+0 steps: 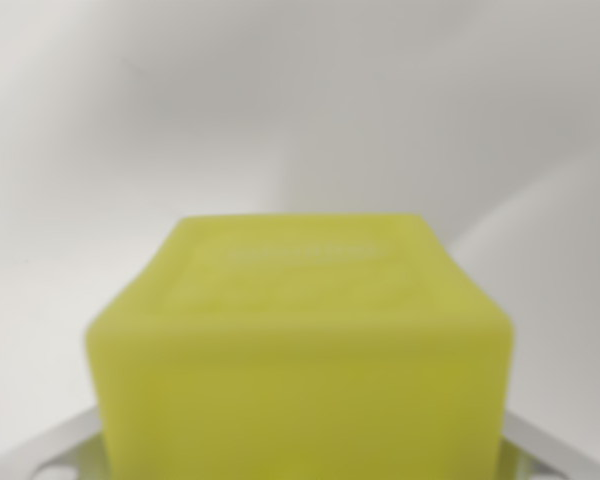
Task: Pick yellow cube
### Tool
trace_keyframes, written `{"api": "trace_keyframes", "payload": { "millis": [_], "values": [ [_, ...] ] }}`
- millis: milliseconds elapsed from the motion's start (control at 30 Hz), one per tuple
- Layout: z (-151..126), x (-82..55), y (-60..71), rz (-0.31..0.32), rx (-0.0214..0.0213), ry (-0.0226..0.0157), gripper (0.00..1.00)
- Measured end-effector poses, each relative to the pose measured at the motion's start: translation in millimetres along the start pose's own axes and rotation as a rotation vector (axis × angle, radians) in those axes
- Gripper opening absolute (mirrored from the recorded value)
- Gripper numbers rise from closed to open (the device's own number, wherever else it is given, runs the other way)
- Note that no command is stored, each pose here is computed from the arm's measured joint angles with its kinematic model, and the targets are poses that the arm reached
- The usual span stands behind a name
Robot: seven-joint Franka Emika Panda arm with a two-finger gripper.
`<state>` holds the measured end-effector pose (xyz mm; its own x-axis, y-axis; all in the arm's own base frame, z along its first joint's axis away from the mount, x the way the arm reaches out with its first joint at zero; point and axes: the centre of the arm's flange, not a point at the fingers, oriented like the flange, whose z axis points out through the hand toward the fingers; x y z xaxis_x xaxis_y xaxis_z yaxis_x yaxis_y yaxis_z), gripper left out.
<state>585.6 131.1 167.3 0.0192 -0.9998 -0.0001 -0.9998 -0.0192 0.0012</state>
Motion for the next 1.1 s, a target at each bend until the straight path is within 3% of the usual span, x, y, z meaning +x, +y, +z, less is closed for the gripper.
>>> {"api": "trace_keyframes", "payload": {
  "millis": [1100],
  "values": [
    [-83, 0.0, 0.2, 0.000, -0.0002, -0.0002, 0.00]
  ]
}}
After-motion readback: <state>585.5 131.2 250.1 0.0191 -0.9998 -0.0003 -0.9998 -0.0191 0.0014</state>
